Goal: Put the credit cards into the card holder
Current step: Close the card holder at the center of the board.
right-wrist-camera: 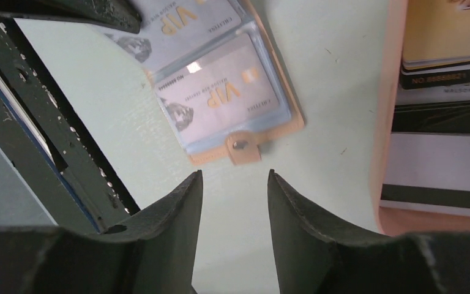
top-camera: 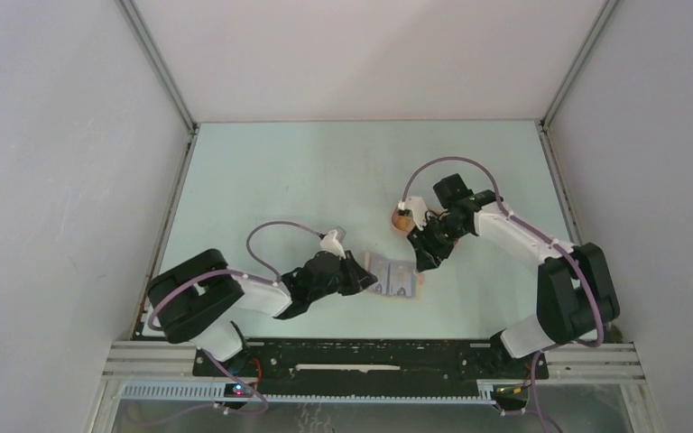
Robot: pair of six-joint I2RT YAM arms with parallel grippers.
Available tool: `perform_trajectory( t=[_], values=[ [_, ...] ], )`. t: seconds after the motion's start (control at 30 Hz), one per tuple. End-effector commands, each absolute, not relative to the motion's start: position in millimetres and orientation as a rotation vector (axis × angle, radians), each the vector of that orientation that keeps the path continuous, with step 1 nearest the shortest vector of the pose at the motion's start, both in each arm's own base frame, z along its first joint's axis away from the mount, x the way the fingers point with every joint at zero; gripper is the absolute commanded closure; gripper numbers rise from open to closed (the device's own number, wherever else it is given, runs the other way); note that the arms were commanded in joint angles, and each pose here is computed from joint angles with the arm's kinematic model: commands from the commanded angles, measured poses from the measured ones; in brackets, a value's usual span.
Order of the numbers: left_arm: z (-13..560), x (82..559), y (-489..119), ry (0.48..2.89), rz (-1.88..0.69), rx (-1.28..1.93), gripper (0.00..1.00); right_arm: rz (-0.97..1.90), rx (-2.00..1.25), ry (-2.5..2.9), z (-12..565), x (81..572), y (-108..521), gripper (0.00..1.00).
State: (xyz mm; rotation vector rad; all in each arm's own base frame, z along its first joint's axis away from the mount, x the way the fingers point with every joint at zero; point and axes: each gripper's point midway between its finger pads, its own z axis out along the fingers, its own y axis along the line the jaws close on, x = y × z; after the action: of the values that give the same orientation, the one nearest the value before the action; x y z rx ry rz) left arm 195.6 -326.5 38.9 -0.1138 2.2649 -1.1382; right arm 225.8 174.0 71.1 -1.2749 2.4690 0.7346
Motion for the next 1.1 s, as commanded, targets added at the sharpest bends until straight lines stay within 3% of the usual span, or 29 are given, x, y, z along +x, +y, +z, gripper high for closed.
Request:
perform_trajectory(
  t=[0.0,0.17,0.43,0.63,0.87,1.07],
  values=[
    [47.1,209.3,-310.3,2.254,-0.941,-0.065,0.92,0.692,-1.262,2.412,78.1,228.2,171.9,0.46],
    [59.6,213.1,-303.2,2.255,-0.828,-0.048,0.94,0.688,-1.287,2.419,73.2,223.6,180.0,0.33],
    [72.1,213.0,-306.9,2.247,-0.817,-0.069,0.99,0.531,-1.152,2.403,71.1,246.7,211.1,0.27],
    [75.2,213.7,-308.0,2.237,-0.820,-0.080,0.99,0.545,-1.044,2.543,53.9,245.9,221.5,0.38],
    [77.1,214.5,-306.0,2.231,-0.811,-0.088,0.99,0.532,-1.029,2.580,45.5,247.1,224.8,0.44],
    [77.6,216.2,-300.5,2.229,-0.776,-0.094,0.98,0.514,-1.019,2.550,54.1,250.9,223.4,0.66]
  ],
)
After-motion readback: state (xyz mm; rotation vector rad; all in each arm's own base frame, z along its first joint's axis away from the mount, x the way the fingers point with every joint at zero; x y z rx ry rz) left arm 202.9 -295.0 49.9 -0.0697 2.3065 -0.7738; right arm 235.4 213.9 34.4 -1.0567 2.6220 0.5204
